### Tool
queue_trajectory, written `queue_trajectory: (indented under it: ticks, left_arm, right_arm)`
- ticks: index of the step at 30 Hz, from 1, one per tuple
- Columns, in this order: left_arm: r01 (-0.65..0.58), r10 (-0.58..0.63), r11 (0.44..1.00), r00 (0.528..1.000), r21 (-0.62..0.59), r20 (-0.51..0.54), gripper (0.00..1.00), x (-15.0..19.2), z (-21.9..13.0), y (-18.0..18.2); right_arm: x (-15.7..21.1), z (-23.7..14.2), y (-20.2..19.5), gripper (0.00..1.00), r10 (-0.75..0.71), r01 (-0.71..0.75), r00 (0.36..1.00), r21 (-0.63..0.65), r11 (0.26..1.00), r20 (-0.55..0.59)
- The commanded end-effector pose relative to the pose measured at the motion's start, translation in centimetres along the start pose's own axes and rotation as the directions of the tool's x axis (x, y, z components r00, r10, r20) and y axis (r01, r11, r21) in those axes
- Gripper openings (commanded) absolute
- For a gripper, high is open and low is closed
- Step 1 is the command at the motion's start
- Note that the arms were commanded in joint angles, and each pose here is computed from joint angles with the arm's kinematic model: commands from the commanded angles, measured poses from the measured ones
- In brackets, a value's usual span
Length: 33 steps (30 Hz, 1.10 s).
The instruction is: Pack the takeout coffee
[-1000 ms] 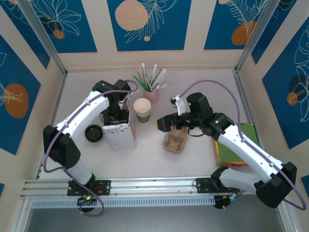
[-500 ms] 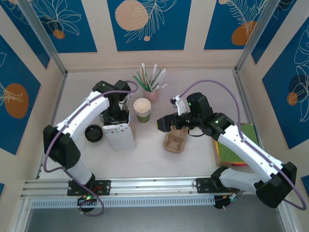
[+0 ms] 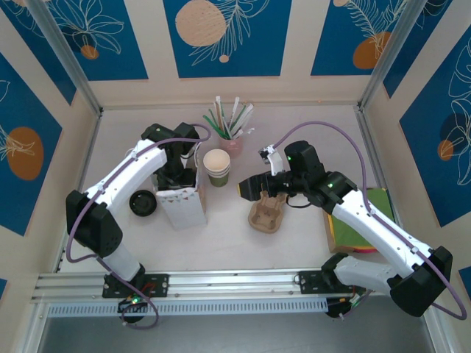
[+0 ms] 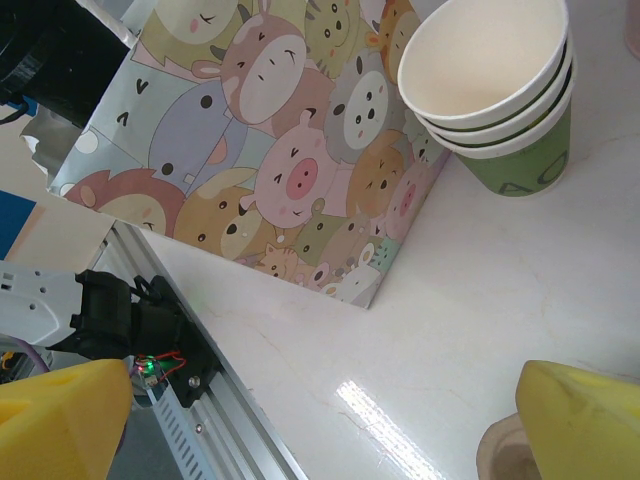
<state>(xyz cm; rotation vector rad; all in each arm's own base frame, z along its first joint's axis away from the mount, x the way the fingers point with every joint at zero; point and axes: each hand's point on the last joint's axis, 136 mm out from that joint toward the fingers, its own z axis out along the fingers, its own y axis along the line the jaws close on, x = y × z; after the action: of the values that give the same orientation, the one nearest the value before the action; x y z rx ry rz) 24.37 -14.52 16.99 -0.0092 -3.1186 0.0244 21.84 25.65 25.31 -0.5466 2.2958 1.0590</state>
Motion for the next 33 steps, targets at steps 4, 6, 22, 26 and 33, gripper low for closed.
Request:
queue_trajectory:
  ticks: [4,6,22,26,33]
  left_arm:
    - [-0.003,0.001,0.999,0.999,-0.053,-0.034,0.57,0.7,0.8,1.2]
    - [-0.003,0.001,0.999,0.999,-0.054,-0.037,0.57,0.8,0.8,1.3]
    - [0.01,-0.012,0.999,0.999,-0.044,-0.042,0.57,1.6,0.8,1.5]
    - [0.013,-0.015,0.999,0.999,-0.042,-0.042,0.57,1.7,0.8,1.5]
    - [0.016,-0.018,0.999,0.999,-0.04,-0.047,0.57,1.8,0.9,1.5]
  right_arm:
    - [-0.4,-0.3,0.6,0.99,-0.006,0.006,1.0,-0.015,1.0,-0.001]
    - [-0.4,-0.3,0.6,0.99,-0.006,0.006,1.0,-0.014,1.0,-0.001]
    - [-0.4,-0.2,0.6,0.99,-0.001,0.001,1.0,-0.016,1.0,-0.004]
    - [-0.4,-0.2,0.6,0.99,0.001,-0.001,1.0,-0.016,1.0,-0.003]
    - [-0.4,-0.2,0.7,0.99,0.0,0.0,1.0,-0.017,1.0,-0.003]
